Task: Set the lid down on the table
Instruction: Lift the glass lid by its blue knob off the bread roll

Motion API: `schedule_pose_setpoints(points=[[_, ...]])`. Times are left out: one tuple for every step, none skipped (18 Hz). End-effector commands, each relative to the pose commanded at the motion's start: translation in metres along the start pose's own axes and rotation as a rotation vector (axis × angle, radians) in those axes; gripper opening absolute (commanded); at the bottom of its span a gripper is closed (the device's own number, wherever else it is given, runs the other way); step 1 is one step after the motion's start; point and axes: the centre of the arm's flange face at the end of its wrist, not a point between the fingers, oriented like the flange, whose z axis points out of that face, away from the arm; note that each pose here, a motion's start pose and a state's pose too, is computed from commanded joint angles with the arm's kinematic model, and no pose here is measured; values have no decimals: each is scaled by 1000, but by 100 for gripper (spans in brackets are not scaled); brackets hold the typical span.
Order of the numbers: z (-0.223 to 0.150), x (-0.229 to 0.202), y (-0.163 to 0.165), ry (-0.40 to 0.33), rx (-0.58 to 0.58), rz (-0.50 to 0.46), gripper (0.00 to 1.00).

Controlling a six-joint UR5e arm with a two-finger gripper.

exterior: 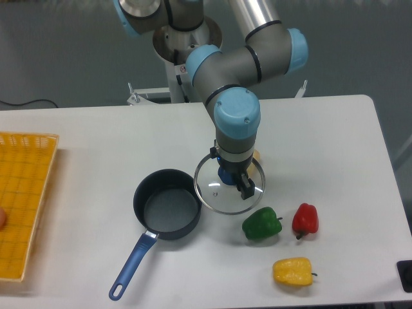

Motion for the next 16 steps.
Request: schedule_pose_setpoints(points=[[3,1,1,3,0,9,38],[5,1,4,6,0,14,38],[3,0,7,4,0,14,38],[3,0,8,2,2,12,38],[3,-1,9,1,2,11,38],[3,-2,14,2,2,5,38],[3,-3,21,3,3,5,38],[0,-3,25,1,3,17,38],[1,-4,32,3,3,22,38],[1,-5,40,5,4,28,38],[1,-7,47,5,6,35,38],[1,-8,55,6,10,42,38],[2,-10,65,6,12,43,38],[3,-11,73,8,13,46,37],[3,-12,81,8,13,55,37],[3,-13,88,5,15,63,37]])
